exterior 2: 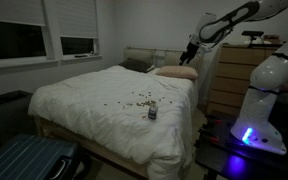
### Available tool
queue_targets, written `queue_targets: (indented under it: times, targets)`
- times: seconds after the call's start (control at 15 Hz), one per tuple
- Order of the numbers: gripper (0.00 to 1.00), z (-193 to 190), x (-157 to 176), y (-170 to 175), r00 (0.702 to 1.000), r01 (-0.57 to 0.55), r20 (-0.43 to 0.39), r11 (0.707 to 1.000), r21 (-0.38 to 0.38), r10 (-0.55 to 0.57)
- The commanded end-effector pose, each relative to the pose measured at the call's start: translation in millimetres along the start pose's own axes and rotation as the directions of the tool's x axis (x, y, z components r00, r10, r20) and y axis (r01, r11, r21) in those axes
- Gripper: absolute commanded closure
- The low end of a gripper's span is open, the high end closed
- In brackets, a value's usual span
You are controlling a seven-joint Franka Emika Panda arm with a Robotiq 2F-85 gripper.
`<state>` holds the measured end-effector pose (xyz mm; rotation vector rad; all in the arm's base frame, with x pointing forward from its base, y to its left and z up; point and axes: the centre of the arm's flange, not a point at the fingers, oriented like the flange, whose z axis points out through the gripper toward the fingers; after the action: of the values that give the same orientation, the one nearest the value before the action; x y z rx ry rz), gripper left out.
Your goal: Put some of the objects from the bed into the bottle
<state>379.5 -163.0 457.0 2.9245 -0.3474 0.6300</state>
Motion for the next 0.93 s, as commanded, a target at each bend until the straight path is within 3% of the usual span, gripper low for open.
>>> queue_targets:
  times: [0.0, 0.47, 0.87]
  targets:
    - [0.00, 33, 41, 17, 1.000, 0.014, 0.002, 1.000, -0.016, -0.014]
    - [0.00, 103, 89, 29, 1.000, 0.011, 0.010, 1.000, -0.011, -0.011]
    - [0.00, 169, 119, -3, 0.997, 0.048, 0.064, 0.997, 0.062, -0.052]
